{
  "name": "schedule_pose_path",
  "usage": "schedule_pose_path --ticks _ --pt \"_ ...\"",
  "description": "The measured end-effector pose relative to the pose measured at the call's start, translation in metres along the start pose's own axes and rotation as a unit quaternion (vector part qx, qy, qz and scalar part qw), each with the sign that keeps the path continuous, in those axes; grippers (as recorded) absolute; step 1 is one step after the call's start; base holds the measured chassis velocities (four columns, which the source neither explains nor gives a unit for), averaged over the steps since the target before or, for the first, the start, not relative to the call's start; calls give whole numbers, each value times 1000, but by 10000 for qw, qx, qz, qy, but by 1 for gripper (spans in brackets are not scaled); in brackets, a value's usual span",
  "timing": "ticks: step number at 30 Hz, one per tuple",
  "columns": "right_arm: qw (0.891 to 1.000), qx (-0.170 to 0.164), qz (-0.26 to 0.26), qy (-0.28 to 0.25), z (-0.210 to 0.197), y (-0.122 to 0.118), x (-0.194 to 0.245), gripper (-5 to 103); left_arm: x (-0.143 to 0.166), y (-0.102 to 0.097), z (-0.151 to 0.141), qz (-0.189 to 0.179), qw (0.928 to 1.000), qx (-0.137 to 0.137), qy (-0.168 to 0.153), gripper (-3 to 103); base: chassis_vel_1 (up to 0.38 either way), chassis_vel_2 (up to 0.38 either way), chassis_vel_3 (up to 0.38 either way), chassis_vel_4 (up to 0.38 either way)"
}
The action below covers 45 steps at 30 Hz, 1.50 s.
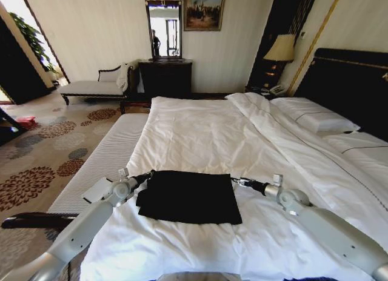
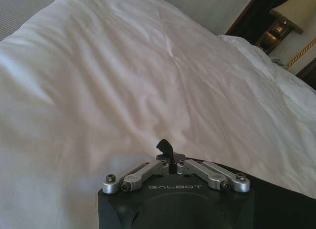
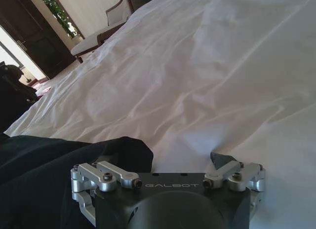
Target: Fold the clothes on the bed.
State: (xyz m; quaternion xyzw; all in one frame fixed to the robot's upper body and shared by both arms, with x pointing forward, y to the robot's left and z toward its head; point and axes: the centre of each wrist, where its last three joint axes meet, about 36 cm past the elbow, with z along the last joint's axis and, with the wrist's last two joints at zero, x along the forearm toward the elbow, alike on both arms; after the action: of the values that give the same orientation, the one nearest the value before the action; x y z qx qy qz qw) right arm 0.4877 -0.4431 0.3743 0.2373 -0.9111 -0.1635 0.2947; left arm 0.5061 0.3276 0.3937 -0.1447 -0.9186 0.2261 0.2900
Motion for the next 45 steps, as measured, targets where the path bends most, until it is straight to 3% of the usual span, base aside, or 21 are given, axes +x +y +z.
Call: schedule_pose_path --ticks 8,13,17,24,45 --pt "9999 -73 -85 -62 0 6 -4 100 8 4 4 5 10000 -34 43 2 0 0 0 0" --pt "9997 -191 -33 -116 6 -3 15 100 8 5 6 15 10000 -22 38 2 0 0 0 0" --pt "9989 -242 -370 -172 2 -6 37 100 6 7 8 20 10000 -44 33 2 0 0 0 0" --pt "9975 -280 -620 -196 -3 -2 38 100 3 3 7 58 10000 -47 13 2 0 0 0 0" --pt "9982 -140 -572 152 -4 13 -16 100 9 3 5 79 9999 -136 2 2 0 0 0 0"
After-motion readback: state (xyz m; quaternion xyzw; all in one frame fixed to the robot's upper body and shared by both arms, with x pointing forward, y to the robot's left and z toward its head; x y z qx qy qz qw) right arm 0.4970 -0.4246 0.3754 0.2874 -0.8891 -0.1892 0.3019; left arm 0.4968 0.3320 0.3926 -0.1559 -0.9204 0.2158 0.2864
